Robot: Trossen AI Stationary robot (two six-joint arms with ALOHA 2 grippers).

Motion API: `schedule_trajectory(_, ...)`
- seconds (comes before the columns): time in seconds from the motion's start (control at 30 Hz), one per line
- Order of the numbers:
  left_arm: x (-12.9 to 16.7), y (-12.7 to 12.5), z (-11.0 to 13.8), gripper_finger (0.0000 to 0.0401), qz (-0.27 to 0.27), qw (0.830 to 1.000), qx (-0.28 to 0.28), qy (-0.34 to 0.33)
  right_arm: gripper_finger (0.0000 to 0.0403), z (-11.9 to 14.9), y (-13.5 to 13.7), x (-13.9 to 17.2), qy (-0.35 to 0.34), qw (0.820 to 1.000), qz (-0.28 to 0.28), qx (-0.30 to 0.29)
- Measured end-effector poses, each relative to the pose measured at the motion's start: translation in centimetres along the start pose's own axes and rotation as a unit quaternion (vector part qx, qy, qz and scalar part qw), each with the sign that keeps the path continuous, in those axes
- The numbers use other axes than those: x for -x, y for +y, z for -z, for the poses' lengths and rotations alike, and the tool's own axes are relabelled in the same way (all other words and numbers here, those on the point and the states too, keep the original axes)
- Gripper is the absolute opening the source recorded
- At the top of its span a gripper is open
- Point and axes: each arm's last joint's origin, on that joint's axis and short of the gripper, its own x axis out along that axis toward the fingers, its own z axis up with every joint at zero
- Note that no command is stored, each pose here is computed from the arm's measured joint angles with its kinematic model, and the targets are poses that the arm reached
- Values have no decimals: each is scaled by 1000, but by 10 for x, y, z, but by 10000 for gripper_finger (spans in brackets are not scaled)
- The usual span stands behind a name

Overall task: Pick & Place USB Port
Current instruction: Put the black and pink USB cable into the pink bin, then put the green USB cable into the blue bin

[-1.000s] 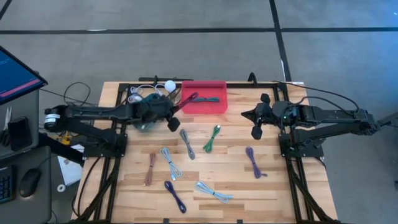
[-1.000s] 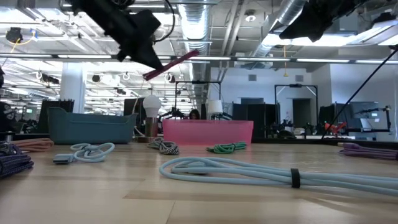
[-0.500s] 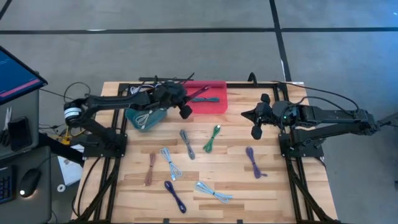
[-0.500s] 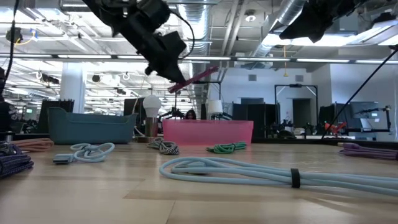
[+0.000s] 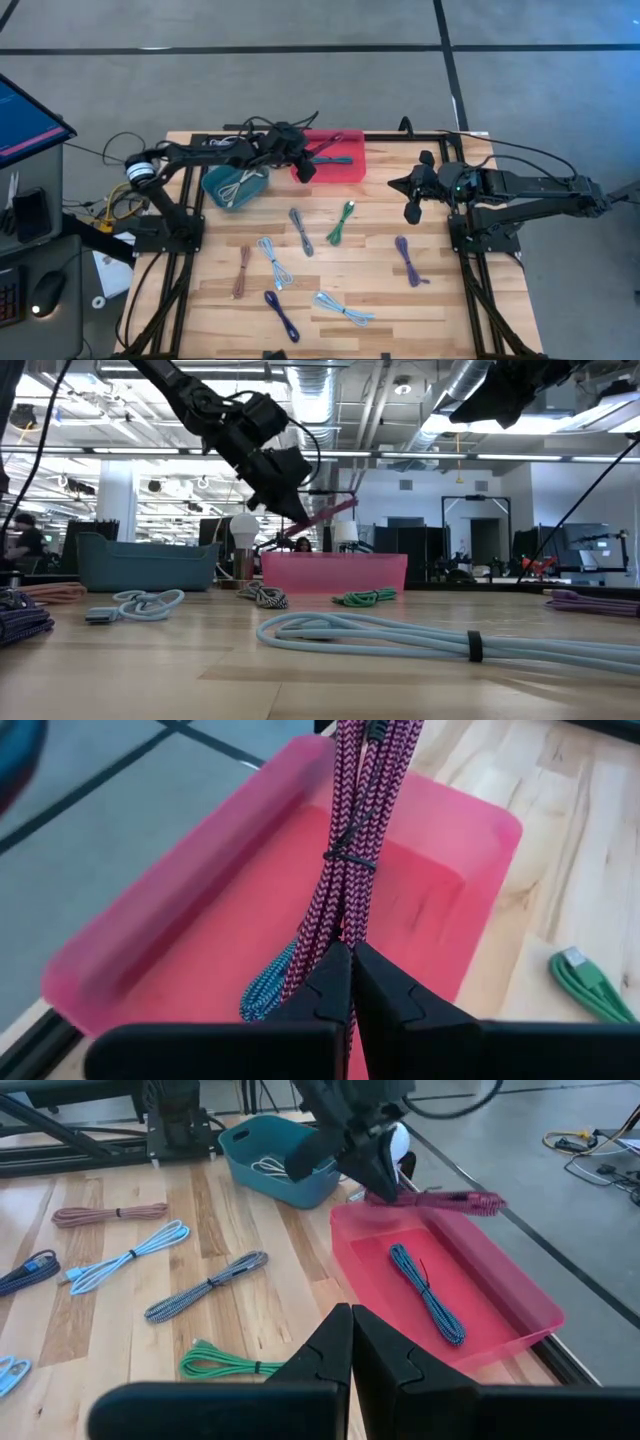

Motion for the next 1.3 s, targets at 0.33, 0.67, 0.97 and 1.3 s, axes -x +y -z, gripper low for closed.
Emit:
schedule_trajectory(0.33,-25,2,18,6,1,999,1,33,1,0,0,0,0,1000,0,0)
schedule_trajectory(0.67,-36,2,26,6,0,999,3,49,1,0,0,0,0,1000,0,0)
schedule_trajectory(0.97,-36,2,24,20,-21,999,5,39,1,0,0,0,0,1000,0,0)
schedule_trajectory(1.3,-36,-3,24,32,-17,999,1,38,1,0,0,0,0,1000,-1,0)
